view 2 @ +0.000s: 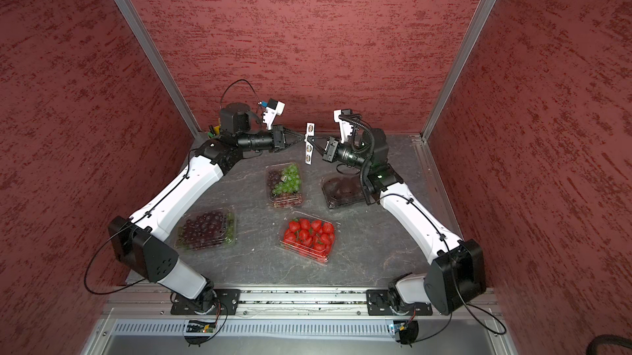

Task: Label fruit boxes
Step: Tear off the label from the label sticker.

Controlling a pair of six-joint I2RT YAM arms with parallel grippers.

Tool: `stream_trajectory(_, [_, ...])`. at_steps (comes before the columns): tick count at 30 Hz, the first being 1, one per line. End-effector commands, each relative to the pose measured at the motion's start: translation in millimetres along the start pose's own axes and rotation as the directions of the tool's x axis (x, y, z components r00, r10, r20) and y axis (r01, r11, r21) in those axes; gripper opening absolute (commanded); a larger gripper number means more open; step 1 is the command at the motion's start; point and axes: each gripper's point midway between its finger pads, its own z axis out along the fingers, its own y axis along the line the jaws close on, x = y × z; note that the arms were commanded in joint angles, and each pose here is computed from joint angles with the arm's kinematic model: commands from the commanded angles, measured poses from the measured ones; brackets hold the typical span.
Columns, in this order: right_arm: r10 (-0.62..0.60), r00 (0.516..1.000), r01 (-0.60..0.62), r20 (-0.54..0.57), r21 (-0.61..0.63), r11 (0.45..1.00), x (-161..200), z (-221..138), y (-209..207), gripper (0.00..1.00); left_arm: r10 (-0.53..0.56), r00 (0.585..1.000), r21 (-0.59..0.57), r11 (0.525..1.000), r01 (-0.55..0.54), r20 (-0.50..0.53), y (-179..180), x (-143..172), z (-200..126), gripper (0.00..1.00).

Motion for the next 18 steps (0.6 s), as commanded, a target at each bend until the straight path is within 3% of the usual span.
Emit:
stream_trajectory(1, [-0.042, 0.999, 0.042, 0.021, -0.036, 0.998, -10, 2, 14, 0.00, 0.027, 0.999, -0.002, 1.000, -0.027, 0.041, -4, -11, -7, 0.00])
stream_trajectory(18, [-0.041, 0.999, 0.042, 0.023, -0.019, 0.999, -11, 3, 10, 0.00, -0.004, 0.996, -0.061, 0.998, 0.009, 0.085, 17, -17, -26, 0.00])
